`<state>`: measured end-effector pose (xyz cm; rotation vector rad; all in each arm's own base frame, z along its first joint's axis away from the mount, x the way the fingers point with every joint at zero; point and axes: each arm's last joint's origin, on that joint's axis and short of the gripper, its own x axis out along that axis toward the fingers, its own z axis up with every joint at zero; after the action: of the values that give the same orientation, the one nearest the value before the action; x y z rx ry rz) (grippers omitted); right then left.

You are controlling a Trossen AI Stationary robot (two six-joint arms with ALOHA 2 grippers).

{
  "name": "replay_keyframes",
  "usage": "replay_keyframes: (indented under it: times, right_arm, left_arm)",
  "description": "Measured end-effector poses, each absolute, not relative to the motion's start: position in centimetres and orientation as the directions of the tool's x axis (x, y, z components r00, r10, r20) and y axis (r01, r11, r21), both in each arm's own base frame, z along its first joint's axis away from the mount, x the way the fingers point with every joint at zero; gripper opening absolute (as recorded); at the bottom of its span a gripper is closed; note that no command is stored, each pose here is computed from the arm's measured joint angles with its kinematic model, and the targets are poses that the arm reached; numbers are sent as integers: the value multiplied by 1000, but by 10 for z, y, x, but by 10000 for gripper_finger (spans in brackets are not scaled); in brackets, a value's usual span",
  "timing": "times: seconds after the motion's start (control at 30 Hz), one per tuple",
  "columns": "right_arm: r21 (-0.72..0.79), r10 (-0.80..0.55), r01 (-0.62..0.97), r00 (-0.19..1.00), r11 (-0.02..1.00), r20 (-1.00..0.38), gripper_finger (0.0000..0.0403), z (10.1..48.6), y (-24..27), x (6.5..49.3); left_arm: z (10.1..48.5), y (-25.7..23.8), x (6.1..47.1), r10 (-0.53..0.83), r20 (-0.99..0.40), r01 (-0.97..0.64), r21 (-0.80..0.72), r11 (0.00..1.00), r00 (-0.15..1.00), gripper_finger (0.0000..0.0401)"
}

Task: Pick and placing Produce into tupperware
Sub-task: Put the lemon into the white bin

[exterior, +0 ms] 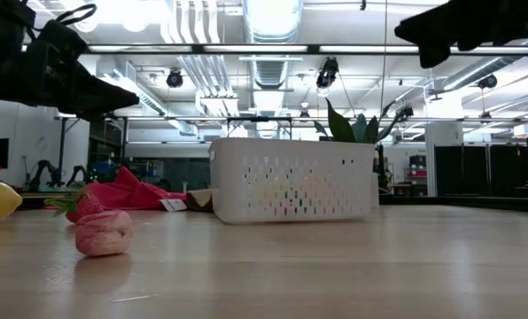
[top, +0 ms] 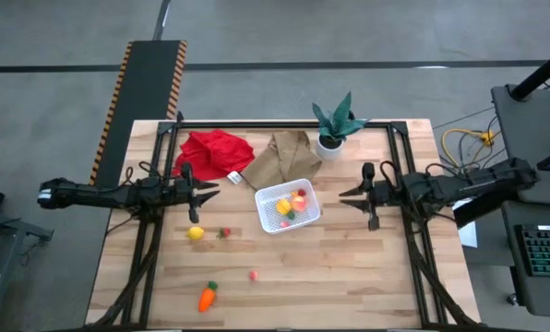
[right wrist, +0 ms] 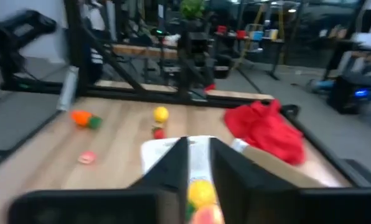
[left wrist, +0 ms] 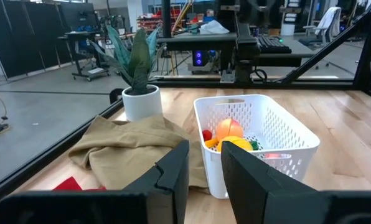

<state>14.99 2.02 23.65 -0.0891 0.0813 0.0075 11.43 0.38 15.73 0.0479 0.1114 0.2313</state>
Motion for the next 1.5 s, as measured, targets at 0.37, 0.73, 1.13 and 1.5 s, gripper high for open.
replay_keyframes:
  times: [0.37, 0.73, 1.13, 1.5]
  right_arm:
    - [-163, -78, 56, 989, 985, -129, 9, 229, 10, 145]
    - [-104, -75, 79, 996, 991, 45, 9, 210, 9, 131]
    - [-50, -38, 38, 999, 998, -2, 9, 172, 9, 125]
    - [-43, -107, 110, 992, 993, 67, 9, 175, 7, 124]
  left_arm:
    - [157, 4, 114, 232, -104, -227, 61, 972, 967, 80]
    - [158, 4, 114, 232, -94, -227, 58, 972, 968, 80]
    - [158, 4, 114, 232, -93, -227, 58, 972, 968, 80]
    - [160, 4, 114, 236, -77, -232, 53, 971, 969, 80]
